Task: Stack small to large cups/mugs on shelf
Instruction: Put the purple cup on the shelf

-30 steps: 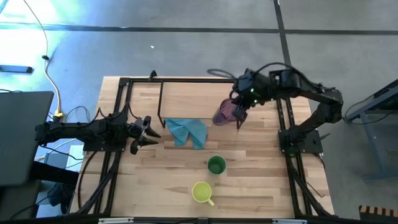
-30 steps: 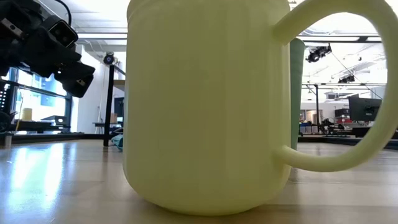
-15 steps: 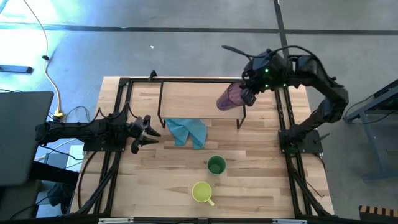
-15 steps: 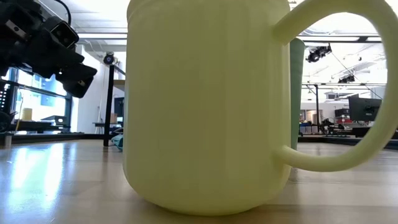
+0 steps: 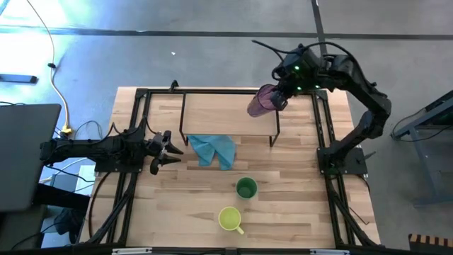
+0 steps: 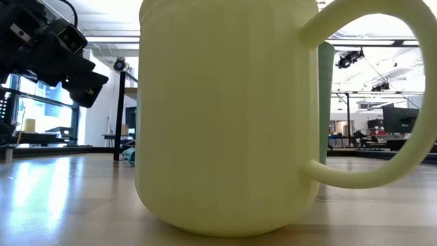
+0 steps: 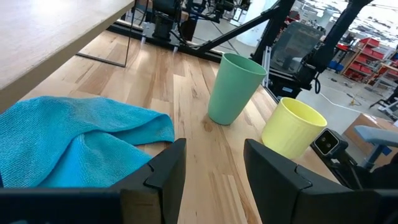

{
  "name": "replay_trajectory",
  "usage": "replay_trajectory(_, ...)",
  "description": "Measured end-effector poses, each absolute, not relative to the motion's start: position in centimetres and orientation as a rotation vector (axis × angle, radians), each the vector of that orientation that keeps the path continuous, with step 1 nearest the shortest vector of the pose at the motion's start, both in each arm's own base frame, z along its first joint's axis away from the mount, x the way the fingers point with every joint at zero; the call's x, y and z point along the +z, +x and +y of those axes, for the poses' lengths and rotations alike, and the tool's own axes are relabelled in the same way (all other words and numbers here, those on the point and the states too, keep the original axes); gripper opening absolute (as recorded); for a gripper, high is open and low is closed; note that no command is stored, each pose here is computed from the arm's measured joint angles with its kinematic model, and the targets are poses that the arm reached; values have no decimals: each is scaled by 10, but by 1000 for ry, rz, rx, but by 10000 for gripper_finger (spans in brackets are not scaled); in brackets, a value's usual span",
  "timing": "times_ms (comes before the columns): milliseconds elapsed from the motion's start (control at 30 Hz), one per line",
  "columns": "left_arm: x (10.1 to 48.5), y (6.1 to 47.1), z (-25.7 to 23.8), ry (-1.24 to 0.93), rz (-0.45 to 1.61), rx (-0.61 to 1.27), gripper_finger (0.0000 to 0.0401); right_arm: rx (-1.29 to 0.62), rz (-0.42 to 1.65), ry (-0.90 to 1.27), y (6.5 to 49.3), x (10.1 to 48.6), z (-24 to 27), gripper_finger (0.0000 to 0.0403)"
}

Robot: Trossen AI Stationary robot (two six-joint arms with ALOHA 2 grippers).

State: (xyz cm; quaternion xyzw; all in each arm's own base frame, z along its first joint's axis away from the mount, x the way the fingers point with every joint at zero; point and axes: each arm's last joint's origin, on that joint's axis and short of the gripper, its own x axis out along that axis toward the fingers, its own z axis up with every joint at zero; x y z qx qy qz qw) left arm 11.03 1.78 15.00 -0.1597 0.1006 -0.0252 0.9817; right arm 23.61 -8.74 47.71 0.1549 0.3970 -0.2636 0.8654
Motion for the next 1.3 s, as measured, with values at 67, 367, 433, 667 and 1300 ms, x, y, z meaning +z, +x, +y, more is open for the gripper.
replay_trajectory(67, 150, 110, 18, -322, 203, -51, 150, -551, 853, 329, 241, 473, -93, 0)
replay_trajectory(367, 150, 110, 18, -322, 206, -50, 150, -600, 907, 361, 252, 458, -121, 0)
replay_trajectory(433, 150, 110, 18, -322, 206, -50, 150, -613, 913, 367, 252, 456, -126, 0)
replay_trajectory(667, 150, 110, 18, -322, 206, -50, 150, -609, 932, 408, 256, 450, -137, 0)
replay_trajectory(1300, 150, 110, 18, -322, 206, -51, 150, -615, 1012, 509, 263, 432, -156, 0)
